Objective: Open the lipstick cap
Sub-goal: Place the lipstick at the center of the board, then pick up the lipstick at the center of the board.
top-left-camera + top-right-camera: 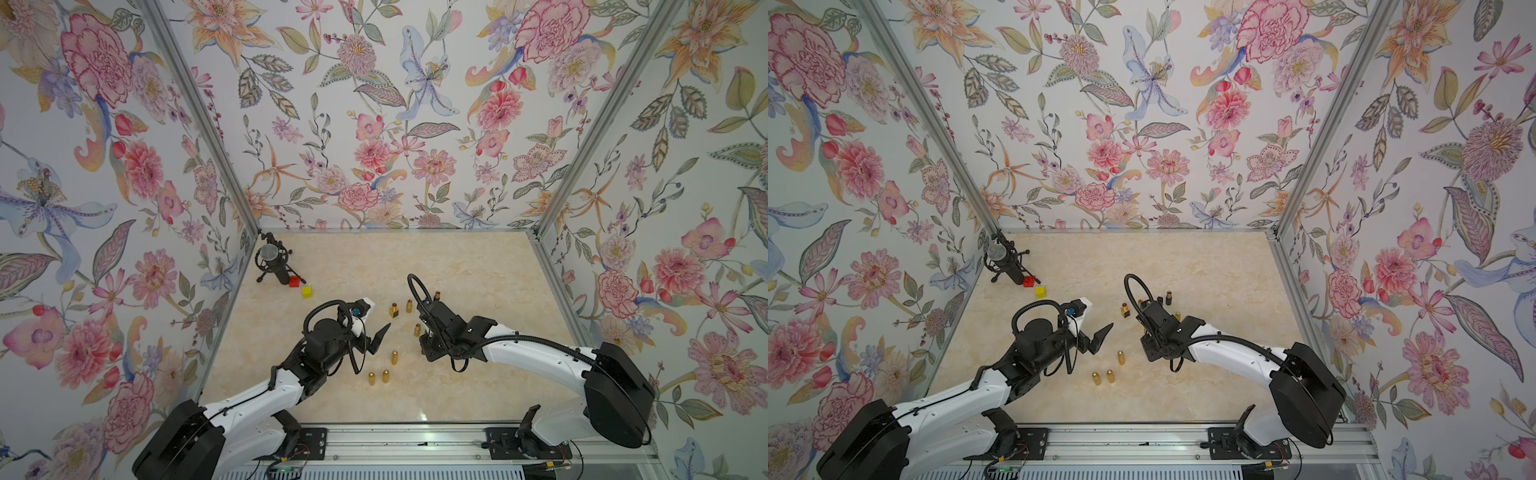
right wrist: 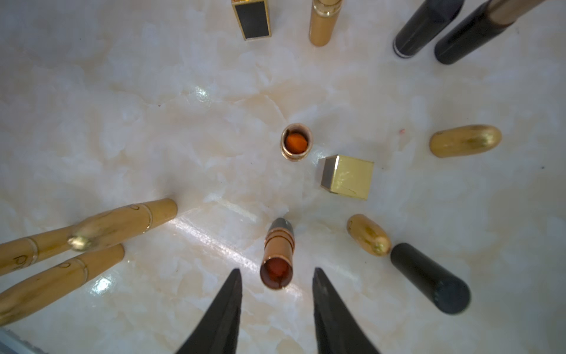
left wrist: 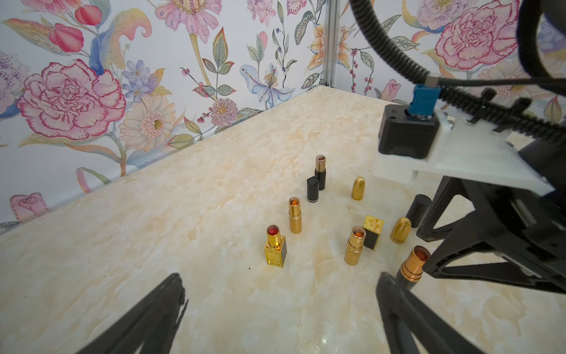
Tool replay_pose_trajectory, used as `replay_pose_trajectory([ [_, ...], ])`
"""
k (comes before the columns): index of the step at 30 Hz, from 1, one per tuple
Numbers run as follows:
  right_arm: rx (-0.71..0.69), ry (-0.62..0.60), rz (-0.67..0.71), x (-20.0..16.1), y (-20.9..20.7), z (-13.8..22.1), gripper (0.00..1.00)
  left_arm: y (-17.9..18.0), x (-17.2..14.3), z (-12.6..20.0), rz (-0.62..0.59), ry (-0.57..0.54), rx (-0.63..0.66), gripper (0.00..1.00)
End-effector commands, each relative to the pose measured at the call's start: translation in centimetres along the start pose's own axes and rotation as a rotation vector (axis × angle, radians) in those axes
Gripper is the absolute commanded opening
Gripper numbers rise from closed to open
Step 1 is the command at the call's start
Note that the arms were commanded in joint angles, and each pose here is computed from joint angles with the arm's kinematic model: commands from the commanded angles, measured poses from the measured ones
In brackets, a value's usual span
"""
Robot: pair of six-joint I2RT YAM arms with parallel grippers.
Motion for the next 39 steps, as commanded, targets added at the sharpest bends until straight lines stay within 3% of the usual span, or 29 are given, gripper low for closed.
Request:
replay_pose_trajectory([
  [1,0.014,-0.05,0.002,1.1,0.3,3.1,0.42,0.6,0.8,0.7,0.033,-0.031,0.046,0.99],
  [8,0.159,-0.112,0.134,3.0,3.8,6.2,0.44,1.2,0.9,1.8,0.061,-0.005,0.124,0.99],
  [14,0.183,-0.014,0.237,2.5,6.4,3.3,0.43,1.7,0.7,2.6,0.068,0.017,0.174,0.99],
  [25,0.209,0.069,0.241,1.5,7.5,-1.0,0.42,1.9,0.7,2.9,0.061,0.032,0.183,0.99],
  [39,0.212,0.129,0.252,0.6,7.8,-3.5,0.36,1.7,0.5,3.2,0.054,0.036,0.17,0.99],
])
Point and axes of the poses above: each gripper's point midway between its finger pads, its own z axis back along the fingers, its own y axis along the line the jaws close on, x = y × z, the point moved 10 cm from there along z, back along the fingers, and after that the axes turned 8 degrees about -z, right-handed, at the moved point
